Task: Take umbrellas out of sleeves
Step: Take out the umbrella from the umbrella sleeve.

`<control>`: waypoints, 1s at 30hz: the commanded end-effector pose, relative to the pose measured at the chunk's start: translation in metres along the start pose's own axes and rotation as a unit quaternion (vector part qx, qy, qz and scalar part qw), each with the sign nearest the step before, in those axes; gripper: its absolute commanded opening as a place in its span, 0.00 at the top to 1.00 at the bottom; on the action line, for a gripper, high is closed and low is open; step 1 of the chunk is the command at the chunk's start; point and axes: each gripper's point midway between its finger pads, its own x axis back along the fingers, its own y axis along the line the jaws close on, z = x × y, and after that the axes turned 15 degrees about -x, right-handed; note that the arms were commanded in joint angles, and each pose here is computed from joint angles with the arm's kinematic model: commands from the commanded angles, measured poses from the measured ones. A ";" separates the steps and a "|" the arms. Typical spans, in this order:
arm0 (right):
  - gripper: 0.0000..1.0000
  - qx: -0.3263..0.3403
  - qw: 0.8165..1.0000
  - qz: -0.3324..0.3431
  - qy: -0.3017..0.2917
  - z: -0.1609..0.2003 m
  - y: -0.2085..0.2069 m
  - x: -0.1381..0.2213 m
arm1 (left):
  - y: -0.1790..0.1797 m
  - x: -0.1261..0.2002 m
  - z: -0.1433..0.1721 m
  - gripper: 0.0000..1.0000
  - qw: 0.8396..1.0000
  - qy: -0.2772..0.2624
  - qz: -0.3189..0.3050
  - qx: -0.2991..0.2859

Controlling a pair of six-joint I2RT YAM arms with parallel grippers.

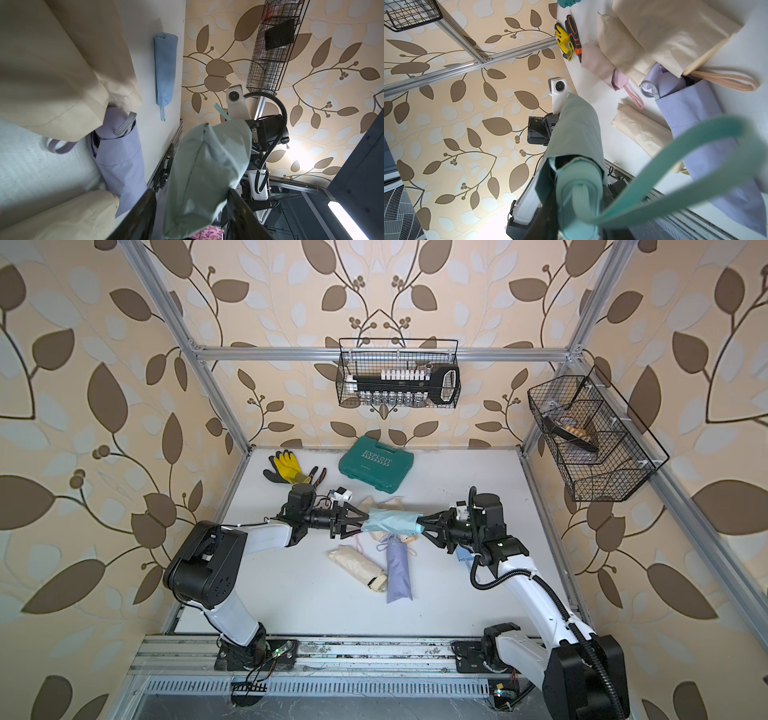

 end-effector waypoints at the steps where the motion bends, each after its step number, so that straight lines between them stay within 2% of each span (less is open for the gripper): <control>1: 1.00 0.035 0.998 -0.035 0.024 0.014 0.027 0.005 | -0.012 -0.003 -0.005 0.49 1.000 0.010 0.016 -0.025; 8: 1.00 0.033 0.999 -0.034 0.019 0.011 0.024 0.004 | -0.019 -0.003 -0.009 0.56 0.999 0.004 0.037 -0.019; 10: 1.00 0.032 0.999 -0.037 0.017 0.009 0.025 0.003 | -0.022 -0.003 -0.008 0.56 0.999 0.003 0.044 -0.014; 13: 1.00 0.034 0.999 -0.039 0.016 0.009 0.028 0.003 | -0.025 -0.001 -0.004 0.49 0.999 0.001 0.053 -0.011; 18: 1.00 0.034 0.999 -0.040 0.016 0.009 0.029 0.004 | -0.023 -0.001 -0.002 0.50 0.999 0.001 0.052 -0.011; 22: 1.00 0.034 0.999 -0.038 0.017 0.010 0.028 0.004 | -0.024 -0.001 -0.003 0.57 0.998 0.004 0.055 -0.013; 30: 1.00 0.032 0.999 -0.036 0.016 0.010 0.026 0.004 | -0.021 -0.002 -0.004 0.81 0.998 0.007 0.058 -0.007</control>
